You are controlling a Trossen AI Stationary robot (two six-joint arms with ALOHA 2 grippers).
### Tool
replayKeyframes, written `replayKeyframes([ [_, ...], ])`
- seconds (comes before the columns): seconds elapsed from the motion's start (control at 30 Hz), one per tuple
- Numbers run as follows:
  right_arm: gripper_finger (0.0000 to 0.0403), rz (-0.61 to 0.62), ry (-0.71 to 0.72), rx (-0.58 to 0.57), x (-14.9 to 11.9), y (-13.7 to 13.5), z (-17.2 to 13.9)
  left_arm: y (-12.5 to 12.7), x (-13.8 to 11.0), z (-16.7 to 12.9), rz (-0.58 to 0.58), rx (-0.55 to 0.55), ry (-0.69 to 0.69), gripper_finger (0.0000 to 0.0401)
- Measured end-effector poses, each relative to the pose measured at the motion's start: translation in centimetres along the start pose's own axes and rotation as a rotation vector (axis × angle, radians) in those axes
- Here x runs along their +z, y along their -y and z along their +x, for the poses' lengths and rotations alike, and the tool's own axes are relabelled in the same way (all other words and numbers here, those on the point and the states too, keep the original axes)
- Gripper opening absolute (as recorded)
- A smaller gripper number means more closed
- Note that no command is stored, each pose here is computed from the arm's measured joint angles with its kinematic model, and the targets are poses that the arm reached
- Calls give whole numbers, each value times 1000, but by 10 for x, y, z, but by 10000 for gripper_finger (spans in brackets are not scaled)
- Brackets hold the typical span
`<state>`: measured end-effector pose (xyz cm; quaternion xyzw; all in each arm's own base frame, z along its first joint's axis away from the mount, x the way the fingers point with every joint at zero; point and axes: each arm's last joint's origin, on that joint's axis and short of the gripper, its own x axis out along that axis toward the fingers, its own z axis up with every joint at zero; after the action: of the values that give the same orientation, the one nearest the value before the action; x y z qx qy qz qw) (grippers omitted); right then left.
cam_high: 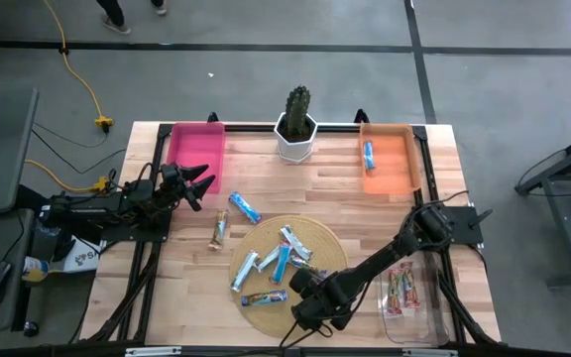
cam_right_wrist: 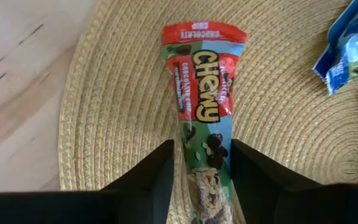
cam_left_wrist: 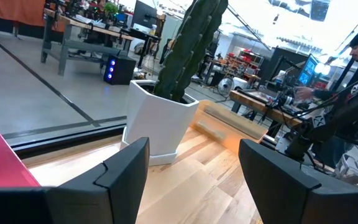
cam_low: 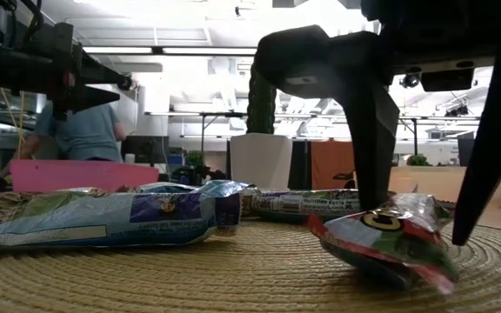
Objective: Pick and place Granola Bars by type
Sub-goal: Put the red granola bar into the transparent bin
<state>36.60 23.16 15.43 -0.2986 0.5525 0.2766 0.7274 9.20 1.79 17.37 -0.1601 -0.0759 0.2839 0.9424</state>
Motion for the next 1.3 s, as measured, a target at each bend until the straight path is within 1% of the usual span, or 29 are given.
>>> replayKeyframes([
  [0.37,91,111,-32,19,-8,16,1,0,0,0,0,0,0,245],
  [0.7,71,198,-52,21,-11,19,1,0,0,0,0,0,0,245],
  [0.83,66,229,-44,28,-8,20,-3,0,0,0,0,0,0,245],
  [1.03,63,278,16,16,4,26,-18,0,0,0,0,0,0,245],
  [1.13,63,355,65,9,14,30,-31,0,0,0,0,0,0,245],
  [1.3,62,555,149,32,26,44,-55,0,0,0,0,0,0,245],
])
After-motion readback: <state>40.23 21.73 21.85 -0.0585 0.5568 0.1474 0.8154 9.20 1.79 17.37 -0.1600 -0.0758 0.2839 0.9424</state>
